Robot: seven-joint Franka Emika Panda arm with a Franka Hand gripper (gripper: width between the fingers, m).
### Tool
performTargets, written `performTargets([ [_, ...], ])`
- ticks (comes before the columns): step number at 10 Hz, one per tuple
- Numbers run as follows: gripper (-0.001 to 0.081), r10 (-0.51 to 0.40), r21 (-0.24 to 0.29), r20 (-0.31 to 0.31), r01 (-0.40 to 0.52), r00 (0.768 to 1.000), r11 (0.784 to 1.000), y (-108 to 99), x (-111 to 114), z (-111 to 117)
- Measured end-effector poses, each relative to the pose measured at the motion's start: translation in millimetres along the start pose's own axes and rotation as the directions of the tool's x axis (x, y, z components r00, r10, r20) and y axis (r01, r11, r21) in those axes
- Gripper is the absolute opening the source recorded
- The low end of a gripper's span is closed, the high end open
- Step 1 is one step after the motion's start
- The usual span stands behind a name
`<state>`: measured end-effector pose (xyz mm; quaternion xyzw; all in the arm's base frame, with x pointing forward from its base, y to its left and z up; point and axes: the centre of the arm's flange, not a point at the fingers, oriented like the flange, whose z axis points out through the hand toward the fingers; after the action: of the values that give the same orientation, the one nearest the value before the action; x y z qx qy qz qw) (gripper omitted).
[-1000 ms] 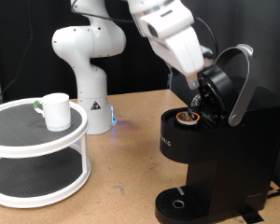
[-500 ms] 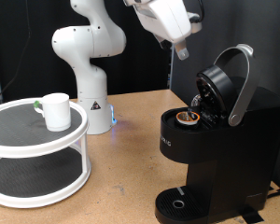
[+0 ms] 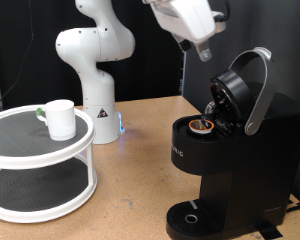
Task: Make a cup of coffee with the keurig machine
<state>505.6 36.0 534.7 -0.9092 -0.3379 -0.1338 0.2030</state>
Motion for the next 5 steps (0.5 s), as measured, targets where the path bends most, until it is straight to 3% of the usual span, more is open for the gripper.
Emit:
performTargets([
  [5, 0.0803, -0.037, 0.0, 0.001, 0.037, 0.999, 0.999, -52.4, 40.1, 24.5],
])
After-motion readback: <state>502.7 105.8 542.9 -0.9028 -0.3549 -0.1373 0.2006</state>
